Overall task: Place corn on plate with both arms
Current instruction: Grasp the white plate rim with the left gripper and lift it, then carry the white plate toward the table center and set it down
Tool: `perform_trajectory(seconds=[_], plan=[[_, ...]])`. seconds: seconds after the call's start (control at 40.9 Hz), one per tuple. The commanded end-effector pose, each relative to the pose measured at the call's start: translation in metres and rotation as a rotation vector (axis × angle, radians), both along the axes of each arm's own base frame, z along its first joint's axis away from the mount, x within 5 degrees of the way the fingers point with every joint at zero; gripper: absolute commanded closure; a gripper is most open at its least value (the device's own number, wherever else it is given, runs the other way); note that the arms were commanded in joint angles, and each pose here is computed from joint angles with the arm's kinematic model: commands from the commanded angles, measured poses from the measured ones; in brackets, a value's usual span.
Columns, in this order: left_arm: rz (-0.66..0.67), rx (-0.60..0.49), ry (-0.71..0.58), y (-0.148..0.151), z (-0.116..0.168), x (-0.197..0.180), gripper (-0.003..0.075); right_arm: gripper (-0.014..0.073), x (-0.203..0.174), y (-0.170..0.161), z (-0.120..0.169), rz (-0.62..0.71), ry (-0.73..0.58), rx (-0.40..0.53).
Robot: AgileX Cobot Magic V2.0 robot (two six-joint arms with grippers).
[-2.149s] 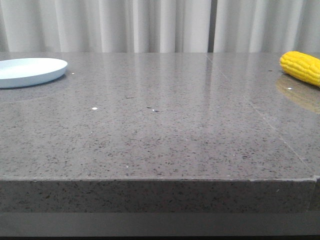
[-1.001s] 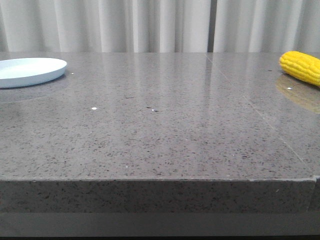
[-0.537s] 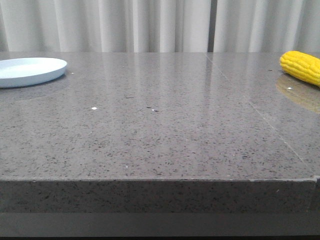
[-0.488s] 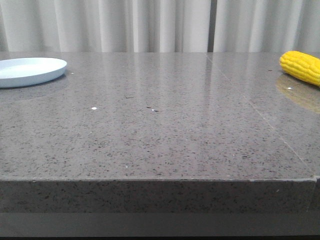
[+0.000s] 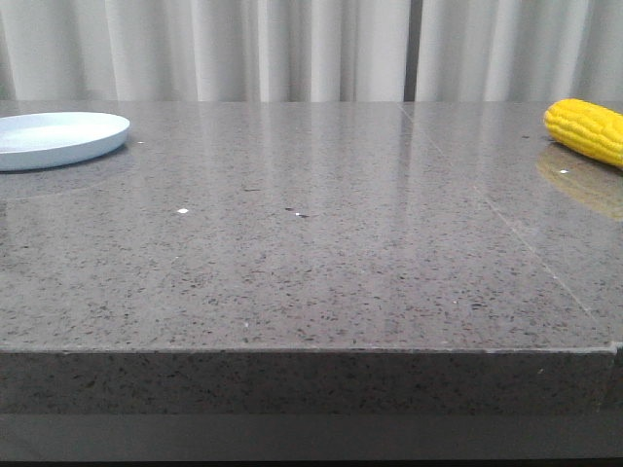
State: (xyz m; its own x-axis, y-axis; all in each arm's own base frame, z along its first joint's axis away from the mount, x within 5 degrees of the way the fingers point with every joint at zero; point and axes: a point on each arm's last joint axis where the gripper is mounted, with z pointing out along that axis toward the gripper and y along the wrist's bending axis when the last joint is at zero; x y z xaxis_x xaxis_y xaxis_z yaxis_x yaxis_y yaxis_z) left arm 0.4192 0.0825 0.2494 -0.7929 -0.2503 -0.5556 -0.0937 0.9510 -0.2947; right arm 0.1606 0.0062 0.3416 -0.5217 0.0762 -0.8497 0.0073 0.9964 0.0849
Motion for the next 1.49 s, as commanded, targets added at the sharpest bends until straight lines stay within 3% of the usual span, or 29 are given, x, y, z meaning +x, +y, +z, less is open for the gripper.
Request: perform_trajectory(seconds=[0.0, 0.098, 0.342, 0.488, 0.635, 0.782, 1.05, 1.221, 1.465], plan=[[0.023, 0.002, -0.111, -0.002, 0.029, 0.002, 0.0228, -0.0041, 0.003, -0.001, 0.014, -0.001, -0.097, -0.010], [0.017, 0.005, -0.110, -0.002, 0.029, 0.002, 0.0265, -0.0041, 0.003, -0.001, 0.014, -0.001, -0.097, -0.010], [-0.004, -0.001, -0.089, -0.004, 0.028, 0.000, 0.0589, -0.0041, 0.003, -0.001, 0.014, -0.001, -0.097, -0.010], [-0.005, 0.000, -0.090, -0.004, 0.028, 0.000, 0.0734, -0.0041, 0.003, -0.001, 0.014, -0.001, -0.097, -0.010], [-0.030, -0.011, -0.075, -0.008, 0.033, -0.004, 0.0741, -0.0041, 0.003, -0.001, 0.014, -0.001, -0.097, -0.010], [-0.078, 0.008, -0.122, -0.020, 0.056, -0.013, 0.0741, -0.0041, 0.003, -0.001, 0.014, -0.001, -0.097, -0.010], [-0.225, -0.012, -0.215, -0.079, 0.103, -0.035, 0.0741, -0.0041, 0.003, -0.001, 0.014, -0.001, -0.097, -0.010], [-0.395, -0.041, -0.181, -0.137, 0.102, -0.043, 0.0741, -0.0041, 0.003, -0.001, 0.014, -0.001, -0.097, -0.010], [-0.555, -0.062, -0.120, -0.201, 0.078, -0.043, 0.0741, -0.0041, 0.003, -0.001, 0.014, -0.001, -0.097, -0.010]])
